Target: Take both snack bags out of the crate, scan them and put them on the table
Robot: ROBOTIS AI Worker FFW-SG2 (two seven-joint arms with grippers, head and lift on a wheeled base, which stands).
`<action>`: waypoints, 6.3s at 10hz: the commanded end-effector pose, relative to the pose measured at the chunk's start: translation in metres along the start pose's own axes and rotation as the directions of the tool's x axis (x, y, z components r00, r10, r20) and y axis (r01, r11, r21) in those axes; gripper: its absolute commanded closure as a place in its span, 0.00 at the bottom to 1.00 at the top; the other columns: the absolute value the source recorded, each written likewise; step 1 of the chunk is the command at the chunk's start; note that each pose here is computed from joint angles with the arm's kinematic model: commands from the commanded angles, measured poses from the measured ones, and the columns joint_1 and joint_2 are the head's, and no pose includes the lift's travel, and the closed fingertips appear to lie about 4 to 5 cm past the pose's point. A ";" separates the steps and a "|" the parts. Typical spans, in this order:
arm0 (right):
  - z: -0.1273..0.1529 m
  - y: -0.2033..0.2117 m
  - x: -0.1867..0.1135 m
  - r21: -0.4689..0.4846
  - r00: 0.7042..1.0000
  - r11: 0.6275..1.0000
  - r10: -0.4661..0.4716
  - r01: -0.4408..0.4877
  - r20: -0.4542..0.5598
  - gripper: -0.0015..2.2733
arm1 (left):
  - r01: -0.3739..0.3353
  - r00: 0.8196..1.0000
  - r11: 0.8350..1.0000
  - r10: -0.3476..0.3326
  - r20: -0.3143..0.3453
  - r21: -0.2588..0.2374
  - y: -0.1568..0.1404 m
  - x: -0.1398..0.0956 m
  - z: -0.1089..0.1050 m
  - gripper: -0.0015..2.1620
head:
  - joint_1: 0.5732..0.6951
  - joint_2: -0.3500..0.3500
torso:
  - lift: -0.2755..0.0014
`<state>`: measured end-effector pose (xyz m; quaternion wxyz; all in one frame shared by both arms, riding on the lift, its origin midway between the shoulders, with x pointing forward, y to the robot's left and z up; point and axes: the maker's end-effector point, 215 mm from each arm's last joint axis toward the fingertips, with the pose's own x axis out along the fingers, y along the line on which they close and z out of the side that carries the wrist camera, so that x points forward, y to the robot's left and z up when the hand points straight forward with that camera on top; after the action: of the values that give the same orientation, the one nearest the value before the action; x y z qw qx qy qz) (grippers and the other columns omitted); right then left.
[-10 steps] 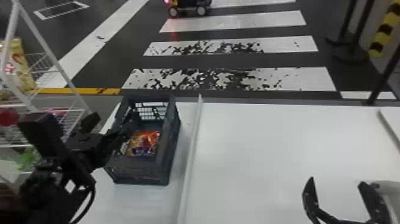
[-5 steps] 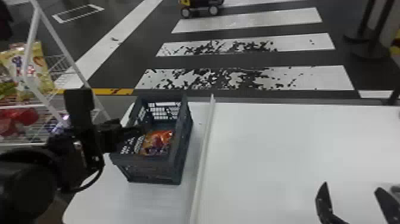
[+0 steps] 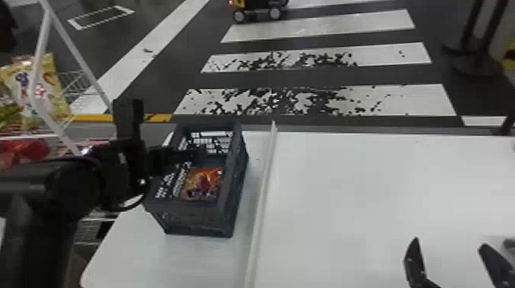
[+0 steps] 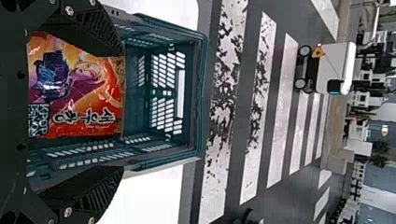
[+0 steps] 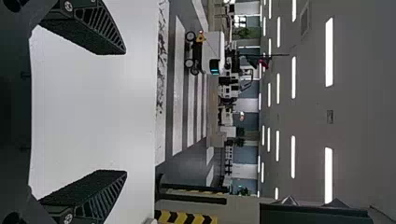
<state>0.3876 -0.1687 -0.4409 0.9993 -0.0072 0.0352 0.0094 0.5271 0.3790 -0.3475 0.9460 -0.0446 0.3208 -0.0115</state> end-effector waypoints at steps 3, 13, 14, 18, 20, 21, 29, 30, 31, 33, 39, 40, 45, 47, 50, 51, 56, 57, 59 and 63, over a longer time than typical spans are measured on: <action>-0.006 -0.001 -0.001 -0.005 1.000 1.000 0.001 -0.002 -0.015 0.04 | -0.012 0.996 1.000 0.012 -0.091 -0.001 0.001 0.022 -0.014 0.07 | 1.00 0.85 | 0.65; -0.014 -0.004 0.003 -0.009 0.999 1.000 0.014 -0.014 -0.036 0.04 | -0.062 0.964 0.997 0.050 -0.261 -0.038 0.022 0.061 -0.078 0.07 | 1.00 0.87 | 0.65; -0.015 -0.004 0.003 -0.011 0.999 1.000 0.015 -0.015 -0.038 0.04 | -0.062 0.959 0.997 0.049 -0.279 -0.038 0.022 0.065 -0.086 0.07 | 1.00 0.87 | 0.65; -0.018 -0.002 0.006 -0.016 0.998 1.000 0.025 -0.025 -0.050 0.04 | -0.069 0.943 0.997 0.050 -0.328 -0.045 0.026 0.075 -0.106 0.07 | 1.00 0.87 | 0.65; -0.023 0.001 0.006 -0.022 0.997 0.999 0.035 -0.037 -0.064 0.04 | -0.077 0.938 0.996 0.057 -0.343 -0.046 0.030 0.081 -0.104 0.07 | 1.00 0.88 | 0.65; -0.024 0.001 0.006 -0.022 0.997 0.999 0.038 -0.040 -0.065 0.04 | -0.082 0.934 0.995 0.059 -0.351 -0.049 0.032 0.083 -0.106 0.07 | 1.00 0.88 | 0.65; -0.026 0.004 0.007 -0.020 0.996 0.998 0.050 -0.051 -0.073 0.04 | -0.043 0.924 0.995 0.007 -0.383 -0.086 0.027 0.099 -0.126 0.74 | 1.00 0.88 | 0.65; -0.027 0.004 0.007 -0.020 0.996 0.998 0.050 -0.051 -0.074 0.04 | -0.074 0.922 0.995 0.040 -0.385 -0.074 0.031 0.100 -0.128 0.99 | 1.00 0.88 | 0.65; -0.028 0.004 0.007 -0.020 0.996 0.998 0.050 -0.051 -0.077 0.04 | -0.061 0.924 0.995 0.025 -0.382 -0.082 0.028 0.099 -0.126 0.99 | 1.00 0.89 | 0.65; -0.028 0.004 0.007 -0.020 0.996 0.998 0.050 -0.051 -0.077 0.04 | -0.053 0.930 0.995 0.017 -0.366 -0.089 0.029 0.093 -0.118 0.99 | 1.00 0.88 | 0.65; -0.031 0.010 0.006 -0.016 0.994 0.998 0.059 -0.061 -0.087 0.04 | -0.051 0.954 0.997 0.031 -0.297 -0.059 0.028 0.047 -0.069 0.99 | 1.00 0.90 | 0.65; -0.031 0.010 0.007 -0.017 0.994 0.998 0.060 -0.062 -0.090 0.04 | -0.055 0.959 0.997 0.036 -0.282 -0.058 0.030 0.041 -0.062 0.99 | 1.00 0.90 | 0.65; -0.034 0.012 0.007 -0.017 0.993 0.998 0.064 -0.066 -0.099 0.04 | -0.053 0.979 0.996 0.038 -0.199 -0.067 0.031 0.011 -0.023 0.99 | 1.00 0.93 | 0.65; -0.034 0.012 0.007 -0.017 0.993 0.998 0.062 -0.064 -0.101 0.04 | -0.037 0.988 0.996 0.024 -0.154 -0.085 0.031 -0.003 -0.004 0.99 | 1.00 0.93 | 0.65; -0.038 0.012 0.007 -0.018 0.992 0.998 0.062 -0.064 -0.113 0.04 | 0.006 0.996 0.995 -0.015 -0.086 -0.104 0.022 -0.027 0.013 0.99 | 1.00 0.93 | 0.65; -0.039 0.014 0.007 -0.020 0.991 0.998 0.064 -0.066 -0.115 0.04 | 0.005 0.998 0.997 -0.009 -0.055 -0.074 0.016 -0.038 0.021 0.99 | 1.00 0.93 | 0.65; -0.041 0.017 0.005 -0.024 0.990 0.997 0.067 -0.070 -0.126 0.04 | 0.088 0.996 0.996 -0.088 -0.010 -0.026 -0.066 -0.045 0.022 0.99 | 1.00 0.86 | 0.65; -0.043 0.017 0.005 -0.024 0.989 0.997 0.067 -0.070 -0.129 0.04 | 0.106 0.994 0.994 -0.106 -0.005 -0.023 -0.088 -0.042 0.021 0.99 | 1.00 0.82 | 0.65; -0.043 0.017 0.005 -0.024 0.989 0.997 0.067 -0.070 -0.129 0.04 | 0.167 0.986 0.986 -0.167 0.000 0.002 -0.140 -0.040 0.019 0.99 | 1.00 0.76 | 0.65; -0.045 0.017 0.004 -0.022 0.989 0.997 0.066 -0.069 -0.134 0.04 | 0.242 0.969 0.969 -0.240 -0.051 0.042 -0.228 -0.035 -0.016 0.99 | 1.00 0.57 | 0.65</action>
<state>0.3882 -0.1525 -0.4860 0.9936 -0.0202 0.1019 0.0434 0.4942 0.1648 -0.3155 0.9327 -0.0628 0.3322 -0.1256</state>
